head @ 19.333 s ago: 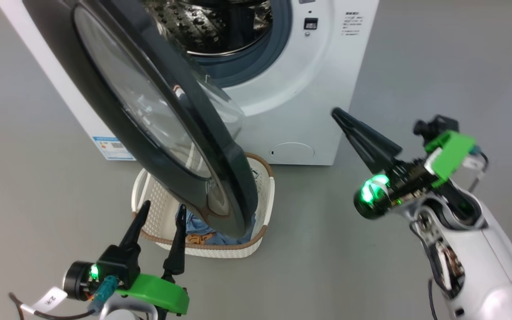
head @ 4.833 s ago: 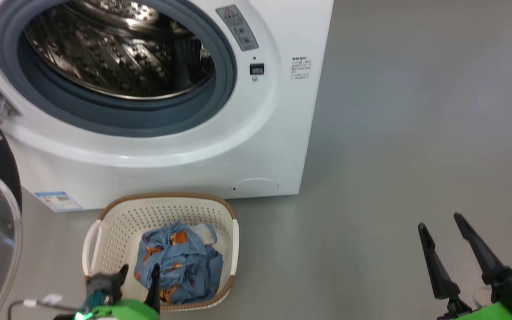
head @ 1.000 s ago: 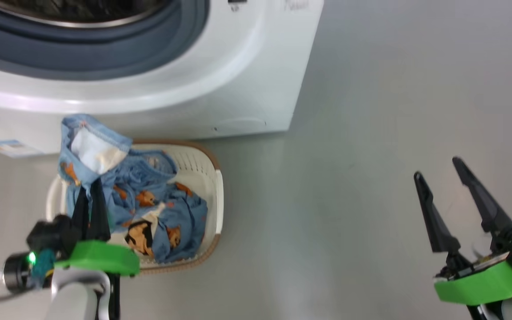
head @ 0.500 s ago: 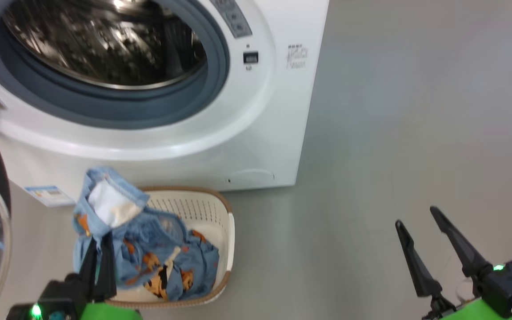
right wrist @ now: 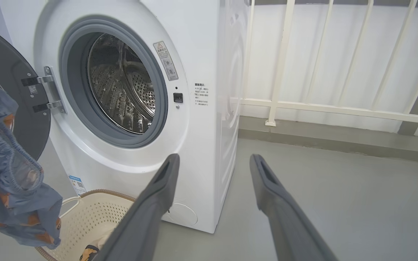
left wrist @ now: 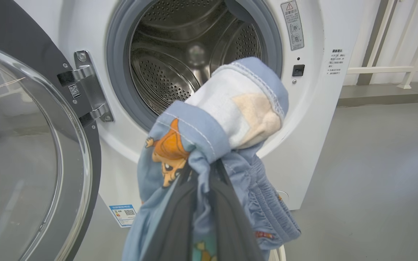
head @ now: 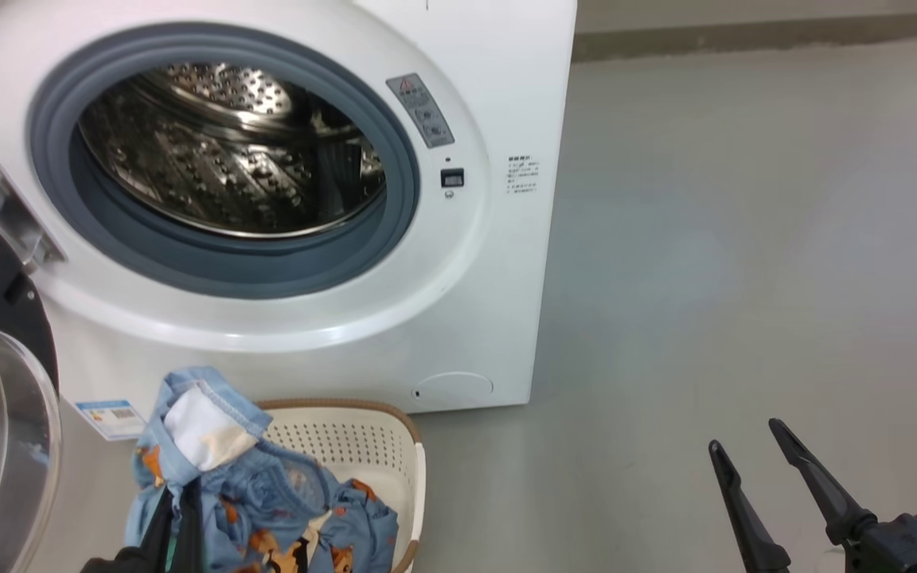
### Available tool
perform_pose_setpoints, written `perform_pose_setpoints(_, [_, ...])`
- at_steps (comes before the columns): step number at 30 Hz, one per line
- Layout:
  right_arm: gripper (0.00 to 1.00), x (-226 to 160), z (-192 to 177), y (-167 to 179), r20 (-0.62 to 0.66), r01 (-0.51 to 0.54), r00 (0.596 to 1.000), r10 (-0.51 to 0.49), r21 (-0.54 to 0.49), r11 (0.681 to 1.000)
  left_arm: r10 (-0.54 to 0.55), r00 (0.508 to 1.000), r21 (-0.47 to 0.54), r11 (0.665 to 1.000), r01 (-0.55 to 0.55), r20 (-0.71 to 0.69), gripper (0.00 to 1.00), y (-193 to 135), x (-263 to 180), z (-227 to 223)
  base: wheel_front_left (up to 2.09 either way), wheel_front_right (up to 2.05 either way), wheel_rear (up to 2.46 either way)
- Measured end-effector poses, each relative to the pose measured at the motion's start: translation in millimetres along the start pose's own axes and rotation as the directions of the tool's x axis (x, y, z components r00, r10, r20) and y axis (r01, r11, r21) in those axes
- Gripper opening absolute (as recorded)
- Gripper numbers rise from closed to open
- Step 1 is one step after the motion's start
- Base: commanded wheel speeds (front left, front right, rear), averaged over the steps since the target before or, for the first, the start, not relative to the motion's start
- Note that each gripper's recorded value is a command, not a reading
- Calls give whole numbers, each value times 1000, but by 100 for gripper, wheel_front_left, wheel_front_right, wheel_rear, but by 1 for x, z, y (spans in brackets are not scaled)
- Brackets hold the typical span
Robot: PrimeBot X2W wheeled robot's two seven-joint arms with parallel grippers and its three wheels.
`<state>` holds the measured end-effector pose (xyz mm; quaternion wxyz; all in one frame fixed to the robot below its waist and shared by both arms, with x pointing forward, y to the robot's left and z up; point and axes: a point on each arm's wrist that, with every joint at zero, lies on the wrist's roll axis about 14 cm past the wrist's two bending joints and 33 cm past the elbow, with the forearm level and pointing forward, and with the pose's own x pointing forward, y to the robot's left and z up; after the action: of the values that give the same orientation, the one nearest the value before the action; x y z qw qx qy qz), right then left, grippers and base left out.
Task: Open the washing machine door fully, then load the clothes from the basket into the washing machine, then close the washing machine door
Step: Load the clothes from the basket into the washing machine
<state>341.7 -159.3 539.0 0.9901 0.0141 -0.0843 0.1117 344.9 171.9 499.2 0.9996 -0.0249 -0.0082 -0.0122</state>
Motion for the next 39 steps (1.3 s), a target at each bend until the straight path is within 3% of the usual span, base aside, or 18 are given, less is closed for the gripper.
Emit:
perform_pose_setpoints(16, [100,-19,3,-29,3,117,993,-117,-13,993,-7,1000,-5,1000,7,20,0,-2,-6,10,0,0,0])
perform_pose_setpoints(39, [100,-19,-6,-33,-21,141,990,-141,-4,990,-1,998,-28,1000,0,-56,0,-2,-4,-9,0,0,0])
